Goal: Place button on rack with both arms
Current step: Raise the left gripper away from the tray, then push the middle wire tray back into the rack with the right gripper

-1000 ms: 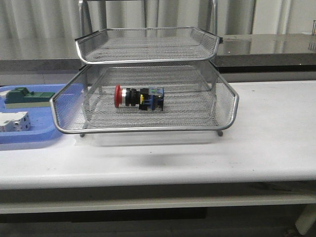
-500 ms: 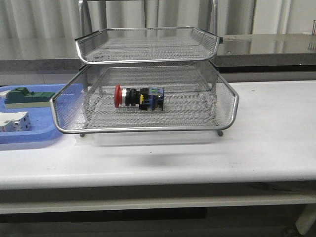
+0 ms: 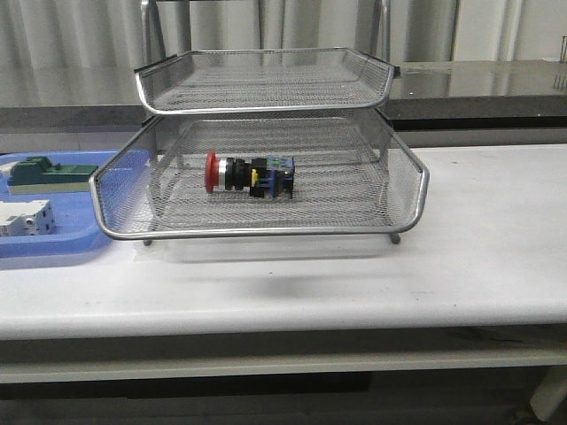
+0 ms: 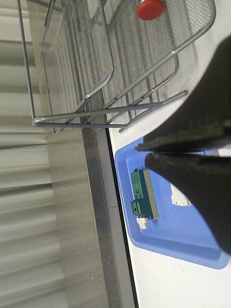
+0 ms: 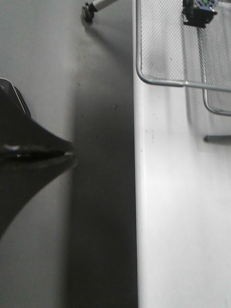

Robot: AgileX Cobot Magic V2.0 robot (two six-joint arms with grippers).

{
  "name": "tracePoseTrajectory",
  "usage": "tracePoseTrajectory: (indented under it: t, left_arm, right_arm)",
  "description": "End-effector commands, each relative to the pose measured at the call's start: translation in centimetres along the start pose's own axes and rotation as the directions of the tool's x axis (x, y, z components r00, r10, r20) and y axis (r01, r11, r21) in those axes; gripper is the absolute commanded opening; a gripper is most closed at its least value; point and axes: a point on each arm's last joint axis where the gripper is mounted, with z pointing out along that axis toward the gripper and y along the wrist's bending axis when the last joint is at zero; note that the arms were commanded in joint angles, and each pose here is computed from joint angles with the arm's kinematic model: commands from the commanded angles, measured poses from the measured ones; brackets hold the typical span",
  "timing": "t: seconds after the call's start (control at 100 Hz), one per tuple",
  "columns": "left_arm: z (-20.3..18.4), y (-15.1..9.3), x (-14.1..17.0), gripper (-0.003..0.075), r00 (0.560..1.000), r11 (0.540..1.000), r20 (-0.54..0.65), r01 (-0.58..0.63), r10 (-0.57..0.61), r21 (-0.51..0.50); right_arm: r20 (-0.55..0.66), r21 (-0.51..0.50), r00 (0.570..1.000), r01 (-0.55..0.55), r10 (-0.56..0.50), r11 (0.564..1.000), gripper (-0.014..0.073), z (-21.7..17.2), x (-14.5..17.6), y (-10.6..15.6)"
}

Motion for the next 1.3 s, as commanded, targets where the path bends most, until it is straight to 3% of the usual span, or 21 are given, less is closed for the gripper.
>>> tracePoseTrajectory:
  t: [0.0, 0.21, 0.42, 0.97, 1.29]
  left_arm:
    - [0.0, 0.3, -1.7, 0.0004, 0.994, 1.0, 0.108, 0.02, -0.018, -0.021]
    - [0.0, 0.3, -1.7, 0.0004, 0.994, 1.0, 0.108, 0.02, -0.018, -0.021]
    - [0.0, 0.3, -1.7, 0.0004, 0.994, 1.0, 0.108, 0.02, -0.018, -0.021]
    - [0.0, 0.3, -1.7, 0.0004, 0.994, 1.0, 0.108, 0.02, -0.018, -0.021]
    - [0.0, 0.3, -1.7, 0.0004, 0.994, 1.0, 0.108, 0.02, -0.018, -0.021]
  right_arm:
    - [0.047, -0.067, 0.999, 0.01, -0.007, 0.998, -0.0066, 1.0, -1.9, 0.7]
    - [-0.04, -0.133, 0.997, 0.057, -0.062, 0.99, -0.0066, 5.2, -2.6, 1.9]
    - [-0.101, -0.199, 0.981, 0.143, -0.166, 0.969, -0.0066, 9.0, -2.0, 5.0]
    - [-0.203, -0.326, 0.886, 0.341, -0.417, 0.882, -0.0066, 15.8, -1.4, 13.4]
    - [-0.202, -0.327, 0.834, 0.437, -0.513, 0.838, -0.0066, 18.8, -1.1, 15.5]
